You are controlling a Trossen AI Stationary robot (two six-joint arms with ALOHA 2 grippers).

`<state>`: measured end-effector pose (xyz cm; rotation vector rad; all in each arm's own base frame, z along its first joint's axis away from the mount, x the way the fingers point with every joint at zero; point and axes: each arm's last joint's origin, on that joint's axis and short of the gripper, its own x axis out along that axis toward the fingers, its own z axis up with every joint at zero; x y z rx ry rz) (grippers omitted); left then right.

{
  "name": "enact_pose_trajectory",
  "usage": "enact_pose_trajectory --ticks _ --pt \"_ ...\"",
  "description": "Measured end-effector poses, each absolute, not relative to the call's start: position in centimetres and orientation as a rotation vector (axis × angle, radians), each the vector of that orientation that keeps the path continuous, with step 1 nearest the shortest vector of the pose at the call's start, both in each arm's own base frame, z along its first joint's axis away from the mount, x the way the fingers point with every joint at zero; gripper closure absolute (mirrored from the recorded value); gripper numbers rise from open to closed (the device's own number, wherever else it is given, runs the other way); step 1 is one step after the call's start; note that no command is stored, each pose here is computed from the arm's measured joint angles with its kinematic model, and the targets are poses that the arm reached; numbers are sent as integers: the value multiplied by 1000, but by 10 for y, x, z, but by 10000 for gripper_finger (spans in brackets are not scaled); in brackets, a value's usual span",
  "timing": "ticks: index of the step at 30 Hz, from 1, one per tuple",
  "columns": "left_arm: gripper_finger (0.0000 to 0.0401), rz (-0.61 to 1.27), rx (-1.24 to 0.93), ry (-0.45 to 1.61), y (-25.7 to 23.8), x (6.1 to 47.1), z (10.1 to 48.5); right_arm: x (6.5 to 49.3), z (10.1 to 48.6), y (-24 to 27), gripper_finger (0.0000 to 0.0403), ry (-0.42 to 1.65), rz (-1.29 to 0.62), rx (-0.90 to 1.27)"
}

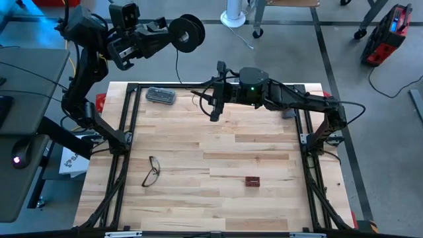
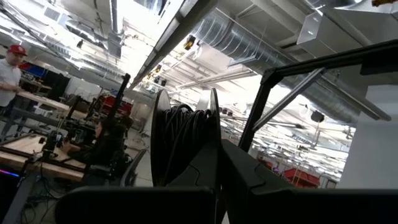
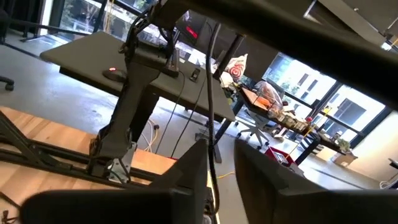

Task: Coil cords
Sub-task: Coil the black wire into the spool

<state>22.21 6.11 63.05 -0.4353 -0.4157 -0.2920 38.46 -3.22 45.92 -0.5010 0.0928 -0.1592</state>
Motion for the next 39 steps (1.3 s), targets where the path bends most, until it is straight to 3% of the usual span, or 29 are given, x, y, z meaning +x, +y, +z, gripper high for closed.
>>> enact_pose_trajectory --ticks 6,12,18,30,39 --pt "400 -271 -434 -430 58 223 631 385 461 -27 396 81 -168 -498" --pt "400 -259 -439 -405 59 224 628 383 462 -14 400 87 -222 -474" --pt "400 -125 -482 -299 68 201 622 366 470 0 402 119 -201 -418" --pt "400 -28 -805 -110 56 163 608 314 501 2 402 114 -238 -409" --pt "401 89 -907 47 61 177 588 281 524 -7 403 45 -280 -426"
